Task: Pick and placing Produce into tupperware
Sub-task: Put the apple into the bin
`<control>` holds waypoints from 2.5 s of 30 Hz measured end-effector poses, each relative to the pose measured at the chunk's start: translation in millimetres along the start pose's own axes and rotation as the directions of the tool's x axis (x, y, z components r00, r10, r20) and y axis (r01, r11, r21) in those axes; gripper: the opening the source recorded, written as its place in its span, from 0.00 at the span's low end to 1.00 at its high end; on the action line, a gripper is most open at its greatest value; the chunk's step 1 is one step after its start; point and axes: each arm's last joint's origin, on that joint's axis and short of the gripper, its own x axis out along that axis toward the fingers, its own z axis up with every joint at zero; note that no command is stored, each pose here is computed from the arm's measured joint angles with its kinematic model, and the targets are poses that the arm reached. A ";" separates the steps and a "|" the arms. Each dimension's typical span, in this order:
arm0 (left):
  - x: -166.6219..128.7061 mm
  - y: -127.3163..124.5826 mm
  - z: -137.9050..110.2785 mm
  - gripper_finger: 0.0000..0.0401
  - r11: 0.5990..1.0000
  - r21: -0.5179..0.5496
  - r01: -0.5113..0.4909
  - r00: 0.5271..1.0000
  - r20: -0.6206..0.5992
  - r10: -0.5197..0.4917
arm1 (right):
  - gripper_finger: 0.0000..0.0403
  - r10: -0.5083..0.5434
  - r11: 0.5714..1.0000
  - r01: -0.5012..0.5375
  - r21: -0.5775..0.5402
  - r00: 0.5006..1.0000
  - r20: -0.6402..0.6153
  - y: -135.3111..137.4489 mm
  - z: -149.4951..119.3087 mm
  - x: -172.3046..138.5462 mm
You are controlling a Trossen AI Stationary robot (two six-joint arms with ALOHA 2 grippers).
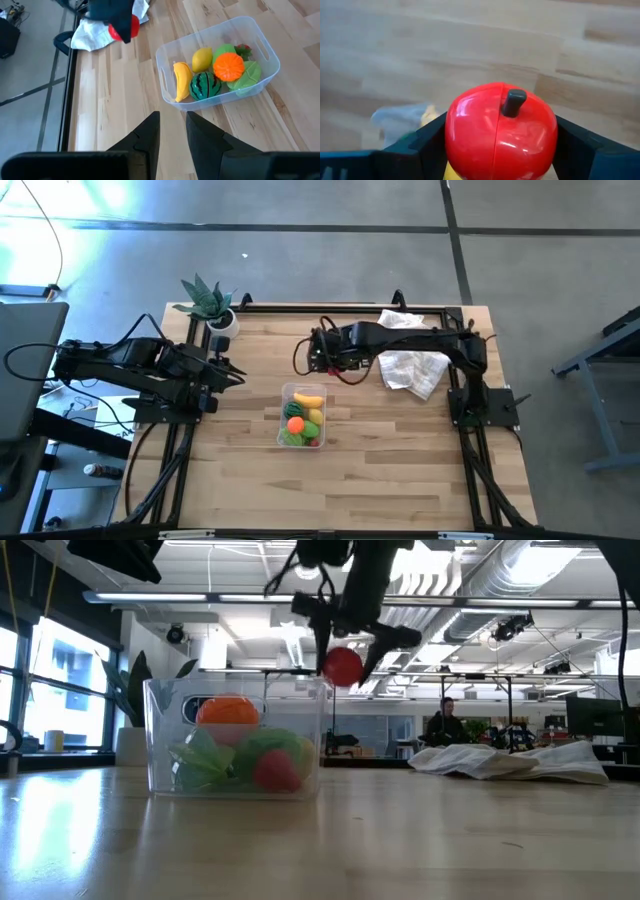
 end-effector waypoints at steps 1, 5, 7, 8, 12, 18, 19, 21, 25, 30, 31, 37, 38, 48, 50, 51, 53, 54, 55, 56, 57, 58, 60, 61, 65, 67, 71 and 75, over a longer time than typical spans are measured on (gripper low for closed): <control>-0.1 0.0 -0.1 0.21 1.000 0.000 0.000 1.000 0.000 0.000 | 0.65 0.019 0.999 -0.019 -0.046 1.000 0.007 1.9 -2.6 -3.5; -0.1 0.0 0.1 0.21 1.000 0.000 0.000 1.000 0.001 0.000 | 0.65 0.103 0.960 -0.094 -0.262 0.995 0.017 9.7 -15.5 -18.4; -0.1 0.0 0.0 0.21 1.000 0.000 0.000 1.000 0.000 0.000 | 0.65 0.137 0.920 -0.121 -0.372 0.990 0.016 13.9 -22.7 -22.7; -0.1 0.0 0.0 0.21 1.000 0.000 0.000 1.000 0.001 0.000 | 0.65 0.157 0.891 -0.137 -0.432 0.988 0.011 15.9 -26.4 -25.2; 0.0 0.0 0.0 0.21 1.000 0.000 0.000 1.000 0.000 0.000 | 0.65 0.212 0.730 -0.182 -0.659 0.977 -0.035 22.2 -42.6 -32.4; -0.1 0.1 0.0 0.21 1.000 -0.001 0.000 1.000 0.001 0.000 | 0.65 0.248 0.519 -0.265 -0.813 0.957 -0.153 27.4 -65.3 -36.9; 0.0 0.0 0.0 0.21 1.000 0.000 0.000 1.000 0.000 0.000 | 0.65 0.250 0.492 -0.271 -0.828 0.954 -0.163 28.1 -68.5 -37.6; -0.1 0.0 0.0 0.21 1.000 0.000 0.000 1.000 0.001 0.000 | 0.64 0.263 0.438 -0.277 -0.855 0.949 -0.173 29.9 -73.5 -38.8; 0.0 0.0 0.0 0.21 1.000 0.000 0.000 1.000 0.000 0.000 | 0.64 0.297 0.367 -0.232 -0.901 0.947 -0.123 34.5 -78.5 -40.9; -0.1 0.0 0.0 0.21 1.000 0.000 0.000 1.000 0.000 0.000 | 0.64 0.298 0.336 -0.201 -0.920 0.949 -0.098 40.5 -79.8 -27.8; -0.1 0.0 0.0 0.21 1.000 0.000 0.000 1.000 0.000 0.000 | 0.64 0.293 0.336 -0.204 -0.919 0.950 -0.104 41.9 -79.7 -22.0; -0.1 0.0 0.0 0.21 1.000 0.000 0.000 1.000 0.001 0.000 | 0.64 0.274 0.316 -0.216 -0.924 0.953 -0.129 47.6 -83.4 1.9; -0.1 0.0 -0.1 0.21 1.000 0.000 0.000 1.000 0.000 0.000 | 0.64 0.271 0.316 -0.217 -0.924 0.954 -0.131 48.4 -83.7 6.3; -0.1 0.0 0.1 0.21 1.000 -0.001 0.000 1.000 0.001 0.000 | 0.64 0.239 0.321 -0.243 -0.915 0.956 -0.170 53.2 -86.6 43.2; -0.1 0.0 0.0 0.21 1.000 0.000 0.000 1.000 0.001 0.000 | 0.64 0.231 0.332 -0.242 -0.912 0.958 -0.171 53.4 -86.4 49.3; -0.1 0.0 0.0 0.21 1.000 0.000 0.000 1.000 0.001 0.000 | 0.64 0.224 0.337 -0.241 -0.910 0.959 -0.171 53.2 -85.9 52.6; -0.1 0.0 0.1 0.21 1.000 0.000 0.000 1.000 0.001 0.000 | 0.64 0.211 0.347 -0.240 -0.907 0.962 -0.174 52.8 -85.5 59.7; -0.1 0.0 0.0 0.21 1.000 0.000 0.000 1.000 0.001 0.000 | 0.64 0.202 0.356 -0.239 -0.903 0.964 -0.175 52.1 -84.6 62.6; -0.1 0.0 0.0 0.21 1.000 0.000 0.000 1.000 0.001 0.000 | 0.64 0.200 0.359 -0.240 -0.902 0.964 -0.177 52.1 -84.1 64.8; -0.1 0.0 0.1 0.21 1.000 0.000 0.000 1.000 0.001 0.000 | 0.64 0.198 0.363 -0.242 -0.900 0.964 -0.179 51.9 -83.7 65.7; -0.1 0.0 0.0 0.21 1.000 0.000 0.000 1.000 0.000 0.000 | 0.64 0.194 0.366 -0.241 -0.899 0.965 -0.179 51.4 -82.6 66.5; -0.1 0.0 0.0 0.21 1.000 0.000 0.000 1.000 0.000 0.000 | 0.64 0.193 0.369 -0.240 -0.898 0.965 -0.178 51.4 -81.8 68.2; 0.0 0.0 0.0 0.21 1.000 0.000 0.000 1.000 0.000 0.000 | 0.64 0.186 0.377 -0.238 -0.895 0.966 -0.178 50.9 -81.2 70.8; -0.1 0.0 0.0 0.21 1.000 0.000 0.000 1.000 0.001 0.000 | 0.64 0.180 0.384 -0.237 -0.892 0.967 -0.180 50.3 -80.7 71.4; -0.1 0.0 0.0 0.21 1.000 0.000 0.000 1.000 0.001 0.000 | 0.64 0.170 0.411 -0.236 -0.881 0.969 -0.180 49.2 -77.8 75.9; -0.1 0.0 0.0 0.21 1.000 0.000 0.000 1.000 0.001 0.000 | 0.64 0.161 0.418 -0.234 -0.878 0.970 -0.182 48.8 -78.4 80.4; -0.1 0.0 0.0 0.21 1.000 0.000 0.000 1.000 0.000 0.000 | 0.64 0.157 0.426 -0.232 -0.874 0.971 -0.181 48.6 -78.3 82.4; -0.1 0.0 0.0 0.21 1.000 0.000 0.000 1.000 0.000 0.000 | 0.64 0.150 0.427 -0.232 -0.874 0.971 -0.184 48.1 -78.7 84.9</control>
